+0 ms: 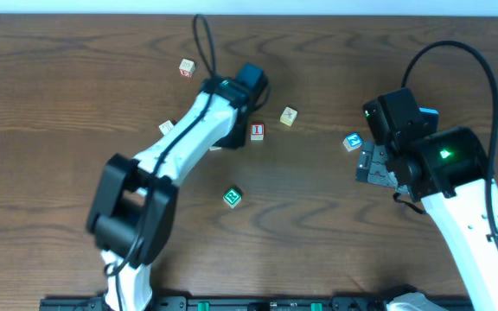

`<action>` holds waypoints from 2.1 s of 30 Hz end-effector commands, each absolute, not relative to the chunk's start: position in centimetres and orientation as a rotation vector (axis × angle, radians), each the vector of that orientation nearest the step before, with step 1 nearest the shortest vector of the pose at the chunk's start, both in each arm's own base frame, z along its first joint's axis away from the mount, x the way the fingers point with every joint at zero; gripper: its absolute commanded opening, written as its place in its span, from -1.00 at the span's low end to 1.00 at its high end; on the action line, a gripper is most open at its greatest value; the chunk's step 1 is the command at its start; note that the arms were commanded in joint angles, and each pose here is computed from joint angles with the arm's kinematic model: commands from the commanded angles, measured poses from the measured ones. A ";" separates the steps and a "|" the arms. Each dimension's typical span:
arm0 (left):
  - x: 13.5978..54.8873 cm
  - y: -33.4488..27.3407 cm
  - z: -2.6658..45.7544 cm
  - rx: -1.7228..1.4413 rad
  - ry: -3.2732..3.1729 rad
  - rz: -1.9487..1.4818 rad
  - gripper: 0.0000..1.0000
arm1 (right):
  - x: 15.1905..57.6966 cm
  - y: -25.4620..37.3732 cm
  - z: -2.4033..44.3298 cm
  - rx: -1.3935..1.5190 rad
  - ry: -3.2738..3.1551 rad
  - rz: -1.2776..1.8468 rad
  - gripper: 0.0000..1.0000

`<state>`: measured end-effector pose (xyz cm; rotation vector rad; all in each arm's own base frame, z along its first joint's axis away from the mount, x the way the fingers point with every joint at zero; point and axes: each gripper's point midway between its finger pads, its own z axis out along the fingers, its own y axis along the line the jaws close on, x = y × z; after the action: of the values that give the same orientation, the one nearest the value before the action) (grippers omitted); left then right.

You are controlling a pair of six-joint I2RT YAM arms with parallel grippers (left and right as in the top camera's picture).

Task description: Spell out Ai2

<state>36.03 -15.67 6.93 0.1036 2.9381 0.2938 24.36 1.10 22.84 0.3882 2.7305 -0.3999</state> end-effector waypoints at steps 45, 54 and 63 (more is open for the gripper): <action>38.0 -15.8 0.5 -0.281 2.823 0.061 -0.25 | 24.3 0.4 23.1 0.389 2.719 -0.443 0.98; 39.8 -18.3 1.2 -0.146 2.760 -0.066 -0.36 | 24.3 0.3 23.1 0.390 2.717 -0.450 0.99; 40.1 -21.0 1.7 0.069 2.725 -0.162 -0.34 | 24.3 0.3 23.1 0.390 2.717 -0.452 0.98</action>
<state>40.47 -20.44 1.88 -0.0327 2.7195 -0.1560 24.14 0.85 22.86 0.3866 2.7339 -0.4210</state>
